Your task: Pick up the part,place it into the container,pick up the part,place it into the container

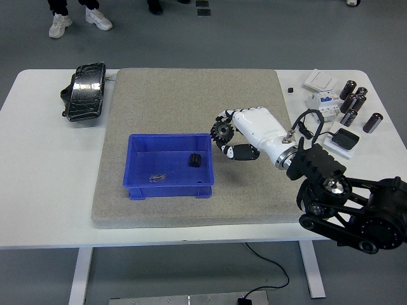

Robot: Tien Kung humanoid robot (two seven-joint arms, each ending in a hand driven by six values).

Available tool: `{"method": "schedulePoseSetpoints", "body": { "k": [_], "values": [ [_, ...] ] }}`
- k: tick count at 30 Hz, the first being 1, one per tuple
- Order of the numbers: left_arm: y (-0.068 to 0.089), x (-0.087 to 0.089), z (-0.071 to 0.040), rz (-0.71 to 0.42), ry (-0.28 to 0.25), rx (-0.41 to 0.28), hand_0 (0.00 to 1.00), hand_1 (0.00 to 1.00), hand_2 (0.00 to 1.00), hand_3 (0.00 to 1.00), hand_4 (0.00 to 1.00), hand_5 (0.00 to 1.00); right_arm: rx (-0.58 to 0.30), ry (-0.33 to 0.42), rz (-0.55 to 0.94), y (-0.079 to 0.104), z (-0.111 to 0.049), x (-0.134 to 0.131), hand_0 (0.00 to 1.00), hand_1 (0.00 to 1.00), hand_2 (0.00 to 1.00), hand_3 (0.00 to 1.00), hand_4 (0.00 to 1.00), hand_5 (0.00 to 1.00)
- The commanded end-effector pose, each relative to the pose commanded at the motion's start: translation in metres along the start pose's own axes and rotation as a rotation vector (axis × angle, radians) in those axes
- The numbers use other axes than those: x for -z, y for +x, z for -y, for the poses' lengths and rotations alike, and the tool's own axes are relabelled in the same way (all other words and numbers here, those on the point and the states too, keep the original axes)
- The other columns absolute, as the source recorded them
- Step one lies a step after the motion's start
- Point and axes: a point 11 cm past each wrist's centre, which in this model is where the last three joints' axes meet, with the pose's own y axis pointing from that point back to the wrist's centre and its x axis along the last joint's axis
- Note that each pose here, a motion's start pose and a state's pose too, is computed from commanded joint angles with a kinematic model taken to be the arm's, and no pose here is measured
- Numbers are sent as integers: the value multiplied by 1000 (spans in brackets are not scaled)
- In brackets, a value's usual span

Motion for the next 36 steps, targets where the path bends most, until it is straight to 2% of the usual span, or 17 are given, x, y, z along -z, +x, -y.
{"method": "schedulePoseSetpoints", "body": {
  "k": [5, 6, 11, 12, 17, 18, 23, 24, 29, 30, 36],
  "values": [
    [-1, 0, 0, 3, 2, 1, 679, 675, 637, 575, 573, 514, -17, 106, -24, -2, -3, 37, 443, 553, 510, 552, 532, 2],
    [-1, 0, 0, 3, 1, 1, 679, 675, 636, 576, 574, 515, -15, 118, -28, -4, -3, 40, 462, 615, 601, 627, 610, 2],
    [0, 0, 0, 4, 2, 0, 679, 675, 636, 576, 574, 515, 1, 139, -41, -8, 0, 46, 462, 615, 601, 627, 610, 2],
    [0, -1, 0, 4, 2, 0, 679, 674, 637, 576, 574, 514, 6, 139, -44, -9, 0, 46, 691, 745, 725, 683, 556, 254],
    [0, -2, 0, 6, 0, 3, 679, 674, 637, 576, 574, 514, 25, 130, -48, -14, 3, 44, 691, 745, 725, 683, 556, 254],
    [0, -2, 0, 6, 0, 4, 679, 675, 636, 576, 575, 513, 29, 127, -49, -15, 4, 44, 720, 775, 753, 698, 626, 298],
    [0, -2, 0, 8, 2, 7, 679, 675, 636, 576, 575, 513, 35, 110, -40, -14, 6, 40, 720, 775, 753, 698, 626, 298],
    [0, -1, 0, 8, 3, 7, 679, 675, 636, 575, 575, 512, 34, 107, -39, -14, 7, 39, 721, 782, 761, 703, 674, 331],
    [0, -1, 0, 9, 4, 8, 679, 675, 636, 575, 575, 512, 31, 92, -21, -11, 8, 35, 721, 782, 761, 703, 674, 331],
    [0, -1, 0, 9, 4, 8, 679, 674, 634, 575, 571, 509, 32, 90, -18, -11, 8, 35, 717, 786, 763, 708, 718, 364],
    [0, -1, 0, 10, 5, 9, 678, 674, 633, 573, 569, 506, 39, 84, 4, -12, 8, 35, 713, 785, 763, 709, 729, 373]
  ]
}}
